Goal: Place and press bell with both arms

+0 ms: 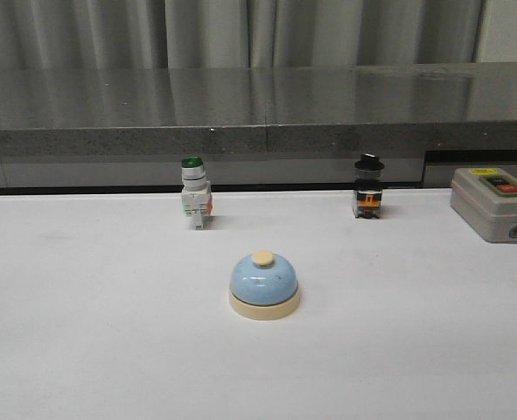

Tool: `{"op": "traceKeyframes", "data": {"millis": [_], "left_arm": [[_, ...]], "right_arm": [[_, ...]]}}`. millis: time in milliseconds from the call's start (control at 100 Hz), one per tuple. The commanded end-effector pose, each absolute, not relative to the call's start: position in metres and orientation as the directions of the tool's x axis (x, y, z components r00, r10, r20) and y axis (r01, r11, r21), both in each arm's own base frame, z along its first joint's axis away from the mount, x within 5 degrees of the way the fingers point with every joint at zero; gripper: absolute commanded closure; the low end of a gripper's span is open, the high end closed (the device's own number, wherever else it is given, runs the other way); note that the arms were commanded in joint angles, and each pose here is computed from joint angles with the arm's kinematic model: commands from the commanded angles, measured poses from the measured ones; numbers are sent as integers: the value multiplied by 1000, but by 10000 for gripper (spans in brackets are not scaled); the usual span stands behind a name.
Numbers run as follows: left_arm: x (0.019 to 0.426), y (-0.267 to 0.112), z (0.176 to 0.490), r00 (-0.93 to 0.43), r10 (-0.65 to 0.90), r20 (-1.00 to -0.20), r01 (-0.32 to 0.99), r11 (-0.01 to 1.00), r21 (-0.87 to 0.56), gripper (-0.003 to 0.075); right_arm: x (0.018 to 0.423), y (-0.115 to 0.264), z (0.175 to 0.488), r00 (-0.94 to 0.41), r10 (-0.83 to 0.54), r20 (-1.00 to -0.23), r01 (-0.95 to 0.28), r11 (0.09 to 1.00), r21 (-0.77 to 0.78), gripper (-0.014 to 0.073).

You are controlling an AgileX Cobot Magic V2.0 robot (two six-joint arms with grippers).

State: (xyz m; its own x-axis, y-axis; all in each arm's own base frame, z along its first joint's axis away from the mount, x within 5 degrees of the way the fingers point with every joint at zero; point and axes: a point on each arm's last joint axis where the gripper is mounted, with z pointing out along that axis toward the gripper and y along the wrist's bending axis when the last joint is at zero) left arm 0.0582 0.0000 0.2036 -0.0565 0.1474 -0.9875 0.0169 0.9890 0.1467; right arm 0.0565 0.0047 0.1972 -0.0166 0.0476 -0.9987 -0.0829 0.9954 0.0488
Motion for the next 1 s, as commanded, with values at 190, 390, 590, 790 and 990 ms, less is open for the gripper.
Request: {"op": "traceKeyframes", "data": {"millis": [190,390,590,790,990], "left_arm": [[55,-1,202,87,132,-987,9,991,133,739],[55,-1,203,101,134,-986,8,991,136,740],[55,-1,203,101,134,-986,8,991,136,740],[55,-1,203,101,134,-986,8,991,136,740],[55,-1,203,101,134,-986,8,991,136,740]], "right_arm": [[54,4,210,97,36,-995,-82,996,28,655],[54,4,210,97,36,-995,-82,996,28,655],[54,4,210,97,36,-995,-82,996,28,655],[54,4,210,97,36,-995,-82,996,28,655],[54,4,210,97,36,-995,-82,996,28,655]]}}
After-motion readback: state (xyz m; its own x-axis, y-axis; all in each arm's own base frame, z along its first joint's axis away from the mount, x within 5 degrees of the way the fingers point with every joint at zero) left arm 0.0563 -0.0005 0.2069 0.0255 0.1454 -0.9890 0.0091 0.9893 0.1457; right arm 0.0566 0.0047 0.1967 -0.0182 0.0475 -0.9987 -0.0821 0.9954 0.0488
